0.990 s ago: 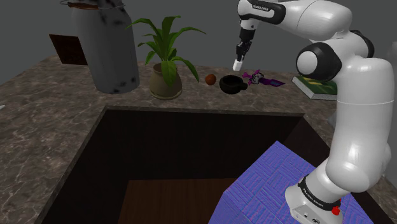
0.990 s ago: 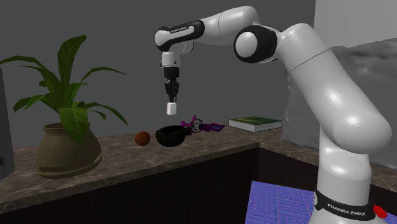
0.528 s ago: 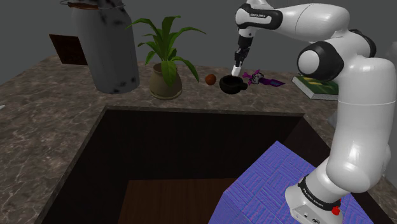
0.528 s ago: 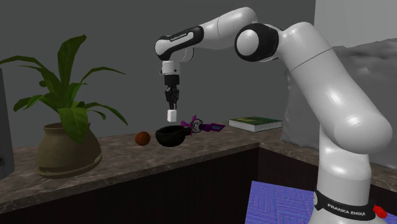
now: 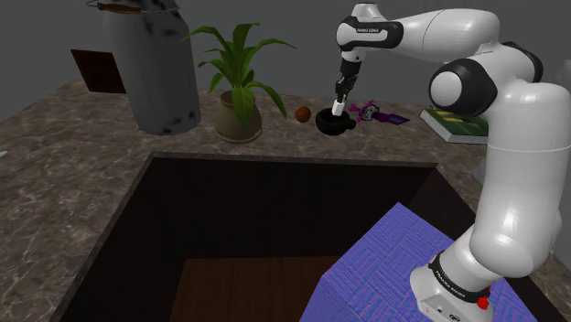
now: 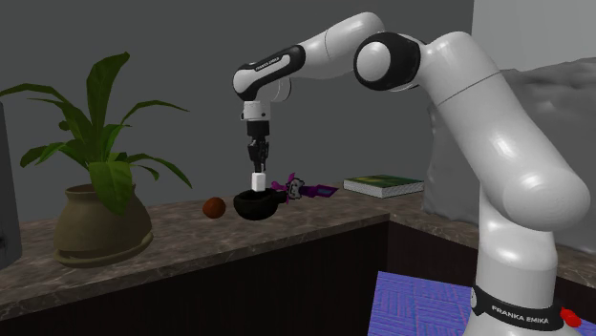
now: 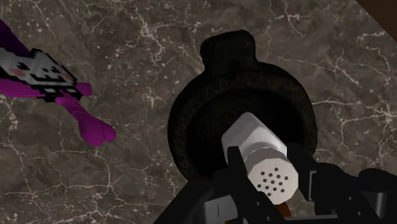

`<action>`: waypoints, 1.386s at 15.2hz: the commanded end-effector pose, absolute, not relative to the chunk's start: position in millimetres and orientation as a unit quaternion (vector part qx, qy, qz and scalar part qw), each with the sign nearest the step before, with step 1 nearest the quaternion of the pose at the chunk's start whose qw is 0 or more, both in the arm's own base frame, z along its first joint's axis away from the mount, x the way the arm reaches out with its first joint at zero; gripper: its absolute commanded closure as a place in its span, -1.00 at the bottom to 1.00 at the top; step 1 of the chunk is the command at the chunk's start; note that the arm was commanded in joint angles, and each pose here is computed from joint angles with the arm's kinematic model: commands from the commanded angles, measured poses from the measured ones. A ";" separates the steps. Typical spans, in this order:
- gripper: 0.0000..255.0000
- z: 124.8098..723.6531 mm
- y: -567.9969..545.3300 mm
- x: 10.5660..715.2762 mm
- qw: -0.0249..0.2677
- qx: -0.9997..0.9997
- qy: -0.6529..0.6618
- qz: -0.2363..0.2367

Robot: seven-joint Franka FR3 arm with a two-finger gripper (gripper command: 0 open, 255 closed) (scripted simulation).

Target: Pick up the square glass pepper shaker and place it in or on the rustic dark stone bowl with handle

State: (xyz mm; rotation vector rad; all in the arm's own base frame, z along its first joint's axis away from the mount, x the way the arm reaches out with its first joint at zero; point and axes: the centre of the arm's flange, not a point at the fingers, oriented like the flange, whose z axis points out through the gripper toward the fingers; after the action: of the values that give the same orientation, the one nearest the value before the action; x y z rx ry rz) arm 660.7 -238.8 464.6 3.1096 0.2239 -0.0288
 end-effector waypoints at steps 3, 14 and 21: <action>1.00 464.4 -238.9 660.6 0.012 0.997 0.072 -0.009; -1.00 514.3 -237.6 661.5 0.012 0.997 0.072 -0.009; -1.00 514.3 -237.6 661.5 0.012 0.997 0.072 -0.009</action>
State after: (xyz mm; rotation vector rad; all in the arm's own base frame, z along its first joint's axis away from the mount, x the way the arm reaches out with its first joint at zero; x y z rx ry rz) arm 661.5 -237.6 514.3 3.1094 0.2238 -0.0282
